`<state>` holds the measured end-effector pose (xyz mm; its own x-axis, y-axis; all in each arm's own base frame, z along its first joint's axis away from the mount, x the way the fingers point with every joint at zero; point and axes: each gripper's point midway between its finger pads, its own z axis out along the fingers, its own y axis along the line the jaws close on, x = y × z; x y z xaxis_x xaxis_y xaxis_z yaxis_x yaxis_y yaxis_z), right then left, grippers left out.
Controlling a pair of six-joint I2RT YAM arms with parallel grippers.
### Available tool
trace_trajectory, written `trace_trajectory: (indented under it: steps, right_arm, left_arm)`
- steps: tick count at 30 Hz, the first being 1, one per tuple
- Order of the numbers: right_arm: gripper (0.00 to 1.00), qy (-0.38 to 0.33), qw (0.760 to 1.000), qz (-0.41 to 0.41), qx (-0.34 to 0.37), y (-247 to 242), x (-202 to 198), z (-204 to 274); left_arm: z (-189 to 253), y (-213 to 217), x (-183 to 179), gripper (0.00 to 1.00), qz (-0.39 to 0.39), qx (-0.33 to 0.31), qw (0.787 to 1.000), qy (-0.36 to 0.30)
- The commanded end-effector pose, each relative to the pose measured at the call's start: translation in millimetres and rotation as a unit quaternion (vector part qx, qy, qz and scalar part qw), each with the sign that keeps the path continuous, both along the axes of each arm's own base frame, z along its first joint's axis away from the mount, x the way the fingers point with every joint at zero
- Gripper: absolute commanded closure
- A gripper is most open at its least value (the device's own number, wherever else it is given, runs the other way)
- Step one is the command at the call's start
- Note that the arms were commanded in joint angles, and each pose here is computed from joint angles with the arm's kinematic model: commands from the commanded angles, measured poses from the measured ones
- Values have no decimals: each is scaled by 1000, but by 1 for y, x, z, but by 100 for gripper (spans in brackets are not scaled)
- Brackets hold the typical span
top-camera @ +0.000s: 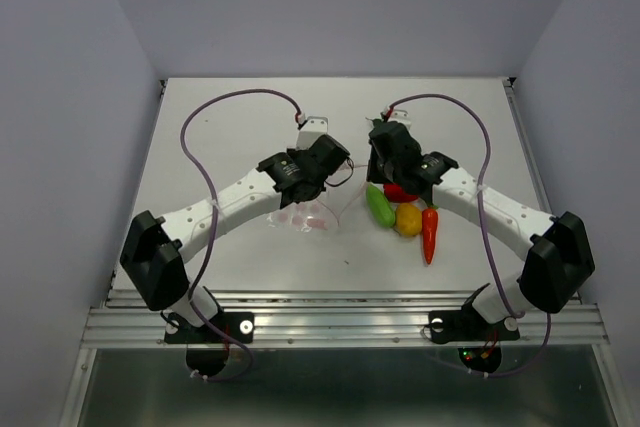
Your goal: Place the food in the zip-top bag and seal the zipper
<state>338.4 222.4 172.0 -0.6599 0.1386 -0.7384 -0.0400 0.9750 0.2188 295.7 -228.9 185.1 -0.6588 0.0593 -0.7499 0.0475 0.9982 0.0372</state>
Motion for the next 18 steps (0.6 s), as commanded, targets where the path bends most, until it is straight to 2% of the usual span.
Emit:
trace_trajectory:
  steps: [1,4,7,10,11,13,14,18]
  right_arm:
    - [99,-25,993,-86,-81,-53,6,3]
    - [99,-38,988,-109,-101,-65,8,12]
    - [99,-43,989,-100,-96,-62,8,20]
    - [99,-49,995,-63,-62,-45,9,29]
    - [99,-43,998,-33,-45,-34,6,25]
    - [99,-43,999,9,-7,-14,4,29]
    - [99,-43,999,22,3,-8,3,31]
    - [93,-33,997,63,40,16,3,31]
  left_arm:
    - [10,69,-4,100,94,143,985,-23]
    - [20,77,-1,100,115,163,979,-37]
    - [28,68,4,100,107,145,983,-43]
    - [38,44,11,100,66,89,992,-53]
    - [42,25,13,100,38,37,997,-58]
    - [37,2,7,100,-30,-2,999,-44]
    - [51,-10,9,100,-48,-39,996,-64]
    - [52,-33,7,100,-94,-78,991,-62]
